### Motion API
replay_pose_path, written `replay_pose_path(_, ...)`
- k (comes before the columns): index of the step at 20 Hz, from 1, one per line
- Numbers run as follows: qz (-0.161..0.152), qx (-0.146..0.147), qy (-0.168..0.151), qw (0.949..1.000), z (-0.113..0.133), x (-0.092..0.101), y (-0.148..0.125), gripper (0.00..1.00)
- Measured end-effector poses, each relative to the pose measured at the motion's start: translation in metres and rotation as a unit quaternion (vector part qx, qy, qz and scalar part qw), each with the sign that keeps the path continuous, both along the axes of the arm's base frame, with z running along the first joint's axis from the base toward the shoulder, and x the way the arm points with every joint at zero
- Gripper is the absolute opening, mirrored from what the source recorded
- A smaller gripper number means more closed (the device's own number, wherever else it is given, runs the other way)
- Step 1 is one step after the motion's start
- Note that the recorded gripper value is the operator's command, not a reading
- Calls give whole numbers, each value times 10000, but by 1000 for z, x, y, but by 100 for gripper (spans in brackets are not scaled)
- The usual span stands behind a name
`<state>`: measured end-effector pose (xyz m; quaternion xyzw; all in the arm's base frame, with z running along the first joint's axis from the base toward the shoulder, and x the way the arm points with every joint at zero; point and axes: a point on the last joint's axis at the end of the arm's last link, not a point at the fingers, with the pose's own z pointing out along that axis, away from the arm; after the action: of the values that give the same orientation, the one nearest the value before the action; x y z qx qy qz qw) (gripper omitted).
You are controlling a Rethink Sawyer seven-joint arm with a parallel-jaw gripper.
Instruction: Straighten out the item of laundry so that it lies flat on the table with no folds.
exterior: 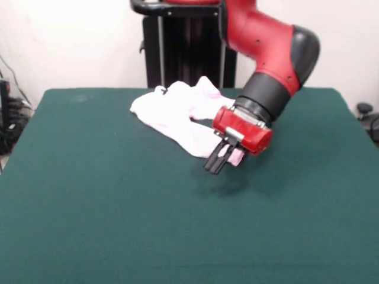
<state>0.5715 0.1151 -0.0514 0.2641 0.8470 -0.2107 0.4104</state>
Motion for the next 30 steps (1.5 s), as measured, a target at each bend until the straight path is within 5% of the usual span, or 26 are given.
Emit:
replay_pose_path(4, -285, 566, 352, 9974, 24, 6, 20, 0)
replay_pose_path(8, -352, 1134, 870, 9891, 37, 1, 36, 0)
replay_pose_path(10, -371, 1562, 1358, 9776, 44, -9, 42, 0)
replay_pose_path(12, -377, 1769, 1626, 9700, 47, -17, 43, 0)
replay_pose_path(14, -427, 2093, 2051, 9552, 50, -33, 36, 0)
replay_pose_path(16, -472, 2232, 2280, 9466, 51, -44, 28, 0)
replay_pose_path(21, -606, 2361, 2766, 9296, 46, -84, -1, 0)
replay_pose_path(23, -572, 2390, 3079, 9192, 40, -116, -11, 0)
replay_pose_path(26, -513, 2425, 3279, 9116, 38, -137, -13, 0)
replay_pose_path(30, -319, 2619, 3736, 8893, 40, -183, -8, 0)
